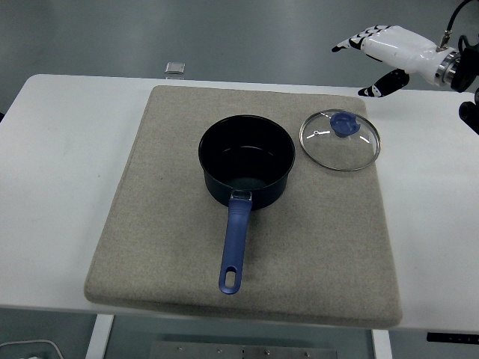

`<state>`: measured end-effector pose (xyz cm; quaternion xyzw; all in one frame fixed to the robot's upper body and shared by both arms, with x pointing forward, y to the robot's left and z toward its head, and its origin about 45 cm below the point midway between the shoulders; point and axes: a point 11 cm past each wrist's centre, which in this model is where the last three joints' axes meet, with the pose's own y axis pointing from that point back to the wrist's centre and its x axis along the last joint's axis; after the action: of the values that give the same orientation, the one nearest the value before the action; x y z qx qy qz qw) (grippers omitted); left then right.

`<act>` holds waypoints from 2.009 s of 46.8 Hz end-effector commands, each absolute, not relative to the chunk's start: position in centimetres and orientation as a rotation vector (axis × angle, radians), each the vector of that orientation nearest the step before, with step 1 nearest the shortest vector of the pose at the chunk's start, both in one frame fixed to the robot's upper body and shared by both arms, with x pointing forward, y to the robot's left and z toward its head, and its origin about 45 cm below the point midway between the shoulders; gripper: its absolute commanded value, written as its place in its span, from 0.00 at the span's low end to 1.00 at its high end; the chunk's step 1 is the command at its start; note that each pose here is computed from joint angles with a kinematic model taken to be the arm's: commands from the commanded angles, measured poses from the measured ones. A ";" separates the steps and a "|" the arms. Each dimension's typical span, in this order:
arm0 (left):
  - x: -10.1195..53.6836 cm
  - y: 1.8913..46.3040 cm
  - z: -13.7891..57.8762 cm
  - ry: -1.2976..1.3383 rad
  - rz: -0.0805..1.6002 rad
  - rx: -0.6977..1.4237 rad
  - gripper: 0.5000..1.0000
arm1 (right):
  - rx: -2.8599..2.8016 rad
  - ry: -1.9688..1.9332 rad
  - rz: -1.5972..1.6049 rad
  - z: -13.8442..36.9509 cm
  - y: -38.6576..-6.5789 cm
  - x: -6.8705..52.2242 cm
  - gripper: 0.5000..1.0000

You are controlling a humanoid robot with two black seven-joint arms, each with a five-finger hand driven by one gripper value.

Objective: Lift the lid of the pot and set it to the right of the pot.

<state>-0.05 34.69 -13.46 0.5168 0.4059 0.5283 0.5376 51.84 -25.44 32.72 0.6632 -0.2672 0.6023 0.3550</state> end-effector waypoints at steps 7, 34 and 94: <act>0.0 34.7 -13.5 0.966 1.257 1.229 1.00 | 1.756 -0.767 1.538 33.3 -25.1 52.0 0.80; 0.0 34.7 -13.5 0.966 1.257 1.229 1.00 | 1.971 -1.184 1.331 35.5 -25.9 52.9 0.80; 0.0 34.7 -13.5 0.966 1.257 1.229 1.00 | 2.301 -1.780 0.397 34.0 -28.4 54.0 0.80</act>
<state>-0.04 34.69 -13.46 0.5168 0.4058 0.5282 0.5377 53.93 -28.35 34.00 0.7806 -0.5957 0.1511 0.1140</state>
